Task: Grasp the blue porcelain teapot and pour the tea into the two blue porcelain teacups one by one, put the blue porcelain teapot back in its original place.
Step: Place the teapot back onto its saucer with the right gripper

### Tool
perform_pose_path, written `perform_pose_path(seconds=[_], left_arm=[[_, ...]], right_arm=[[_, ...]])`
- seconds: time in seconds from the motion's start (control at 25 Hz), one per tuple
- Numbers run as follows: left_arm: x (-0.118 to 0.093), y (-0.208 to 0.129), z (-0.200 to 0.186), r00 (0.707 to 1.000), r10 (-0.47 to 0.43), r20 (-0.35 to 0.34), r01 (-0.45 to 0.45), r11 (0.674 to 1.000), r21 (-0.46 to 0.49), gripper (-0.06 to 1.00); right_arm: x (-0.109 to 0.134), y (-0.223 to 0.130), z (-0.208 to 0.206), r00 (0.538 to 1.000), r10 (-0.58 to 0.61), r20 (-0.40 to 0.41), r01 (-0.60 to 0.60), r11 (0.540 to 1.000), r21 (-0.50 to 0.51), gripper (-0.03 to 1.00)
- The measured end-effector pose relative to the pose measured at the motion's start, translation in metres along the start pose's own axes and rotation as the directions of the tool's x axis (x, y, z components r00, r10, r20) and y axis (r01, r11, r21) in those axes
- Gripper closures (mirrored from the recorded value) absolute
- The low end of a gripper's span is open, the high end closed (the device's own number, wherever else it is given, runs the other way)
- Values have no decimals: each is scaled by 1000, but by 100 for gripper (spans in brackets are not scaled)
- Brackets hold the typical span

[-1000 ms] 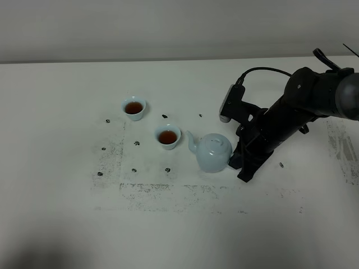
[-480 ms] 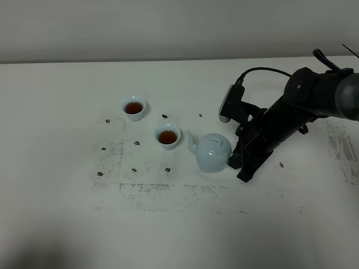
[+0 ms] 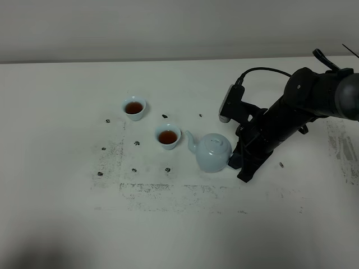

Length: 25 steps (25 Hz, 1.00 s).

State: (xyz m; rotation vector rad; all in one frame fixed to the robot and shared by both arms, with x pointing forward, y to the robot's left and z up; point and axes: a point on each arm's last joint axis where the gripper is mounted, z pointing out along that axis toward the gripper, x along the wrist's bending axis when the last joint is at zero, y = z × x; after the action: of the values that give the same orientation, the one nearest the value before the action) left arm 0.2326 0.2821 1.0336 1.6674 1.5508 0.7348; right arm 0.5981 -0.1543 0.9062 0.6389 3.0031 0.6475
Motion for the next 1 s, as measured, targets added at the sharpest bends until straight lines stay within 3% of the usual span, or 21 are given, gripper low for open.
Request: perform_pose_path(seconds=[1.0], left_arm=[[0, 0, 0, 1000, 0, 0, 0, 1000, 0, 24]], right_arm=[[0, -2, -5, 1000, -22, 19, 21, 999, 43, 92]])
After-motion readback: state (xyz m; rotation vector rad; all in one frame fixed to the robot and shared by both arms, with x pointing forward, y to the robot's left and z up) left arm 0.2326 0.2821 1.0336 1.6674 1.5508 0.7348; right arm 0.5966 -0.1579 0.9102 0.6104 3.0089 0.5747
